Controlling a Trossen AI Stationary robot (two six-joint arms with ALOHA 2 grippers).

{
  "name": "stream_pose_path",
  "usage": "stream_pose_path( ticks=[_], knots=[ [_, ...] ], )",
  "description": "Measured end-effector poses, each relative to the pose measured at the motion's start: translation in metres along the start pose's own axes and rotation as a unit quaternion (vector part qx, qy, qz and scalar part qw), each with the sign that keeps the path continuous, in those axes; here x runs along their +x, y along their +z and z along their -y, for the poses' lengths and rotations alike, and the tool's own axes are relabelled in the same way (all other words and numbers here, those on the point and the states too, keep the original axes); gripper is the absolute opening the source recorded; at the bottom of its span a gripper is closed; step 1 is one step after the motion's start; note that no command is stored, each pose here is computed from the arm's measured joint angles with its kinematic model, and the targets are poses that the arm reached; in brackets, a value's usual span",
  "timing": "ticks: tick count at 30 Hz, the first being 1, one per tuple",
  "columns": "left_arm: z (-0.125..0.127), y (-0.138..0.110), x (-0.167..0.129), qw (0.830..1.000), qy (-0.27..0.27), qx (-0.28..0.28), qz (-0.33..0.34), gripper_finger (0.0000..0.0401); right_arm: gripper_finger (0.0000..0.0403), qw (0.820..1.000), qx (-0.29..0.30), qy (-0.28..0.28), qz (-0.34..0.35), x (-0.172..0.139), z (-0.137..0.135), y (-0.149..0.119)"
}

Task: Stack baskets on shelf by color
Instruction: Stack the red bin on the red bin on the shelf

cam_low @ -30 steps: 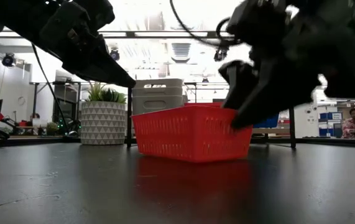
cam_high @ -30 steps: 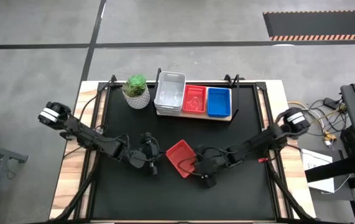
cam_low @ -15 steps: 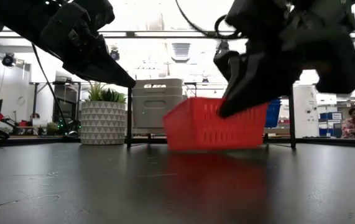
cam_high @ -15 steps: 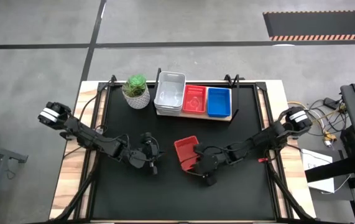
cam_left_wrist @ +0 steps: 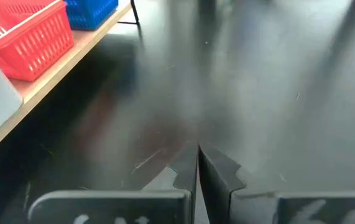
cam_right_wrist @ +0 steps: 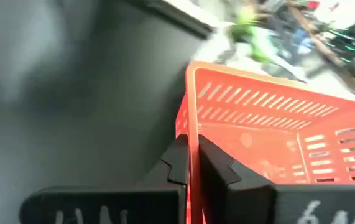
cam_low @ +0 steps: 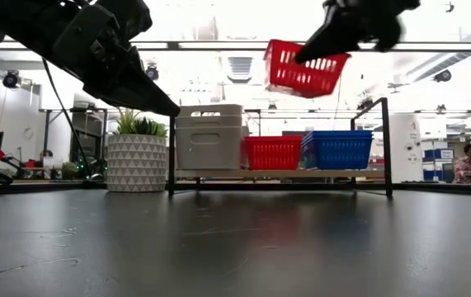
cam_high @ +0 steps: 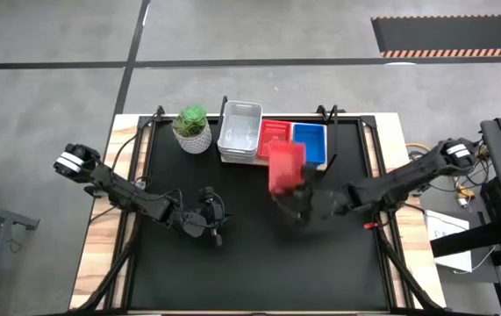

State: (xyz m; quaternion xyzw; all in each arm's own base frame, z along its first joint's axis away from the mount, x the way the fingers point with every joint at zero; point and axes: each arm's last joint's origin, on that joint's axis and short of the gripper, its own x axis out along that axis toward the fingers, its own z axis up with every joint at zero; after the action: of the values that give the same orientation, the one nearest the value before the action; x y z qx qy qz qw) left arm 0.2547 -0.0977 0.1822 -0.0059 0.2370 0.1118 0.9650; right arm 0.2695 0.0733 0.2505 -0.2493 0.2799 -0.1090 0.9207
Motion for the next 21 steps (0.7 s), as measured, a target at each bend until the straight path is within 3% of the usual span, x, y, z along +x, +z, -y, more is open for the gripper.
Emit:
stream_pose_path(
  ticks=[6, 12, 21],
  knots=[
    [0.000, 0.000, 0.000, 1.000, 0.000, 0.000, 0.001, 0.0000, 0.0009, 0.996, 0.063, -0.062, -0.005, 0.017, 0.056, -0.008],
    [0.000, 0.001, 0.000, 1.000, -0.001, -0.002, 0.003, 0.0000, 0.0009, 0.994, 0.102, -0.024, -0.016, 0.046, 0.101, -0.033],
    [0.000, 0.001, 0.000, 1.000, -0.001, -0.002, 0.005, 0.0000, 0.0009, 0.993, 0.108, -0.036, -0.026, 0.066, 0.125, -0.052]
  ],
)
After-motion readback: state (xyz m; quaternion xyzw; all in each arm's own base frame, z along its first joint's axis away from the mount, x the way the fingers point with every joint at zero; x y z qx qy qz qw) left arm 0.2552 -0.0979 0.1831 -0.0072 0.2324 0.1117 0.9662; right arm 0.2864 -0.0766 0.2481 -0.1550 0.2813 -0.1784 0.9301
